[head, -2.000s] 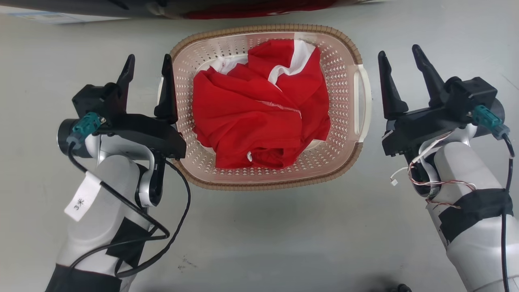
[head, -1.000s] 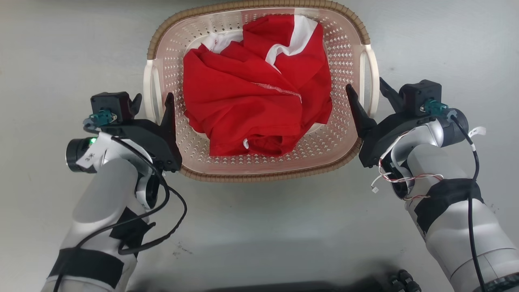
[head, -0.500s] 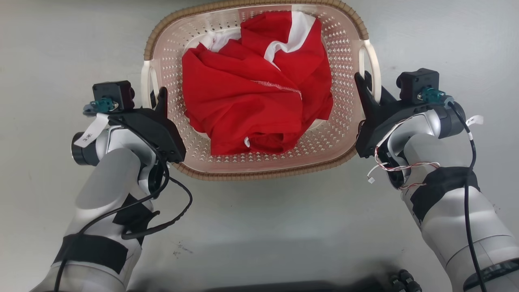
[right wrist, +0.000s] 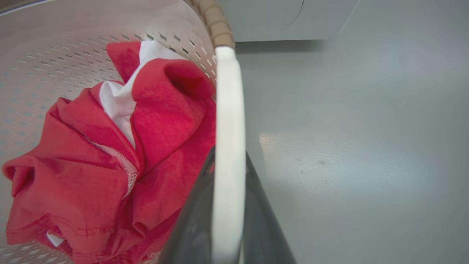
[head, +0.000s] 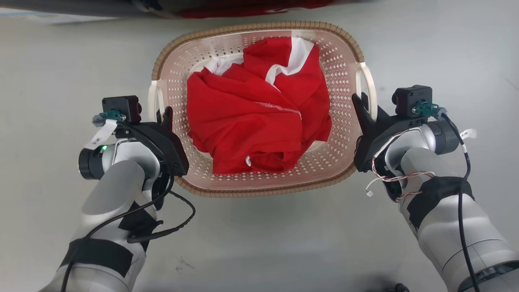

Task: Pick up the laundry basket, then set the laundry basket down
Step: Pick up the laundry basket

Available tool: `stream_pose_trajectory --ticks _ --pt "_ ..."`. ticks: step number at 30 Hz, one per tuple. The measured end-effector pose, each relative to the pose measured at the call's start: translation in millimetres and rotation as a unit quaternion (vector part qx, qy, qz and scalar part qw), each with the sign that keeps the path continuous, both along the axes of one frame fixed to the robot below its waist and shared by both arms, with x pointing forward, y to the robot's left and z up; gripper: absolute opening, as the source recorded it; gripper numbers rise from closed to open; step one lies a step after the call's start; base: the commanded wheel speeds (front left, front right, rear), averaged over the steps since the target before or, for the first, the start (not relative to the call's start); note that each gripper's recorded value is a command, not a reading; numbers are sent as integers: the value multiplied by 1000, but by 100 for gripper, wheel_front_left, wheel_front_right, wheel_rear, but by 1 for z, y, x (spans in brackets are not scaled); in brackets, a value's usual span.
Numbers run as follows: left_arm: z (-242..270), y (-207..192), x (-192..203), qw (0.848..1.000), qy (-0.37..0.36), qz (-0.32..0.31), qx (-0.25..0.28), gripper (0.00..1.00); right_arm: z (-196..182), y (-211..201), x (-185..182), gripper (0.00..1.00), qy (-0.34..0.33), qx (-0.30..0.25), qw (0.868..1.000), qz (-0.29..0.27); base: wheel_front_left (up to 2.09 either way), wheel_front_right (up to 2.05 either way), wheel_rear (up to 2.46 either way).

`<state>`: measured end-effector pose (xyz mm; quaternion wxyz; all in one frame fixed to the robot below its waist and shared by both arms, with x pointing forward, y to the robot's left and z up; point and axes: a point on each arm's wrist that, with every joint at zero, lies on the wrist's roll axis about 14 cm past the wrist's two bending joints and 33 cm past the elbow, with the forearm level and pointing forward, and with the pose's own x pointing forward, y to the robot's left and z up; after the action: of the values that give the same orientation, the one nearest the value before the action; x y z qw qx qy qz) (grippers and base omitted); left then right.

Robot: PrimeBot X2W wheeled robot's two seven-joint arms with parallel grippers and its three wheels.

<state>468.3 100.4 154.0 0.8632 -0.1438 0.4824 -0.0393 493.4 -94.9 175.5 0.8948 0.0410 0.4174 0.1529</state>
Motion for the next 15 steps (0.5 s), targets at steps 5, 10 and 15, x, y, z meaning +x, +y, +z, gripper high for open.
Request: stream_pose_trajectory --ticks 5,10,15 --pt "17 -2 3 1000 -7 2 -2 0 17 -2 2 0 -8 -2 1000 -4 0 0 0" --pt "35 -4 5 1000 -12 2 -7 0 34 -5 -1 0 -12 -3 1000 -12 0 0 0" --pt "54 -8 2 1000 -12 -3 -11 0 48 -8 -11 0 -6 -5 1000 -17 0 0 0"
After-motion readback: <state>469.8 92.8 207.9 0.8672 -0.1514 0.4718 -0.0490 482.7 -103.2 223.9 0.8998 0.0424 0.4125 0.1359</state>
